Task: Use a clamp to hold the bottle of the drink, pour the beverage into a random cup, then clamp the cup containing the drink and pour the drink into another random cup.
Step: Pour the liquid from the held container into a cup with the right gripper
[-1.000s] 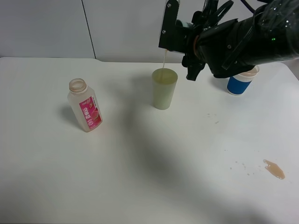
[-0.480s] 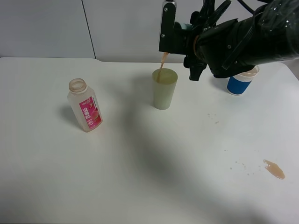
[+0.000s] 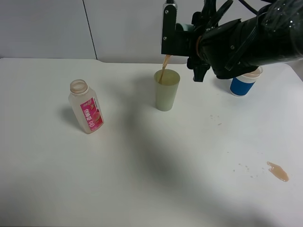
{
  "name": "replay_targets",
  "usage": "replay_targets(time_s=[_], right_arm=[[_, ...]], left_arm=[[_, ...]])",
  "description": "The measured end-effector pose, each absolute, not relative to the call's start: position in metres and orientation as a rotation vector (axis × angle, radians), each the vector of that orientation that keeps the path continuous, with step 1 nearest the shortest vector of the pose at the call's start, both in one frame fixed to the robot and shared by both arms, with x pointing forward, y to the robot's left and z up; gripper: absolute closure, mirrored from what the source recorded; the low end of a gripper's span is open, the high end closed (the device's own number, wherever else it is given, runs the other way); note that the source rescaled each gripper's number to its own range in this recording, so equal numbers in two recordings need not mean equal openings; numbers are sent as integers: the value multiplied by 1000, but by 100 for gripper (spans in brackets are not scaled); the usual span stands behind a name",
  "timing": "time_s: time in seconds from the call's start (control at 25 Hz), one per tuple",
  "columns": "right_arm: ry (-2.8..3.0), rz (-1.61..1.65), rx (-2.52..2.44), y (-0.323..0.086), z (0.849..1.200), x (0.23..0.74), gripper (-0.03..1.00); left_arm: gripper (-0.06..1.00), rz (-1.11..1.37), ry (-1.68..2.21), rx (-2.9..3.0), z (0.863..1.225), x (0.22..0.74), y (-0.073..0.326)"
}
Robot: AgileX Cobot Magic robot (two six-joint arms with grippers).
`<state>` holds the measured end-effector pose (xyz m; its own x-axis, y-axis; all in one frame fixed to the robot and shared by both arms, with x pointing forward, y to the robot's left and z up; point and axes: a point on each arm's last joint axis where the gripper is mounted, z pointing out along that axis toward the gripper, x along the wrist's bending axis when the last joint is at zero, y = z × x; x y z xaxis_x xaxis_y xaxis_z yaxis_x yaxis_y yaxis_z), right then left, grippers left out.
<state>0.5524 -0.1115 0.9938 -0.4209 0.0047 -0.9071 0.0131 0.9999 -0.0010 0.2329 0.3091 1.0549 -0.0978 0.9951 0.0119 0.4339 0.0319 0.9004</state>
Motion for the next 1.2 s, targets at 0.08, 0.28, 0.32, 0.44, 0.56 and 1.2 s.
replay_targets(time_s=[0.08,0.28,0.32,0.44,0.56,1.2], right_arm=[[2005,-24,-10,-111,994,552,95],[2005,-51,-53,-111,994,552,95],[2005,-55,-59,-111,994,552,95],[2004,-68,-79,-111,994,552,95],[2004,-78,-96,-111,994,552,95],[1996,-155,-207,-112,994,552,95]], left_arm=[[-6,1027,1617,1477,1055,233,309],[-6,1027,1617,1477,1055,233,309],[-6,1027,1617,1477,1055,233,309],[-6,1027,1617,1477,1055,233,309],[-6,1027,1617,1477,1055,233,309],[-6,1027,1617,1477,1055,233,309]])
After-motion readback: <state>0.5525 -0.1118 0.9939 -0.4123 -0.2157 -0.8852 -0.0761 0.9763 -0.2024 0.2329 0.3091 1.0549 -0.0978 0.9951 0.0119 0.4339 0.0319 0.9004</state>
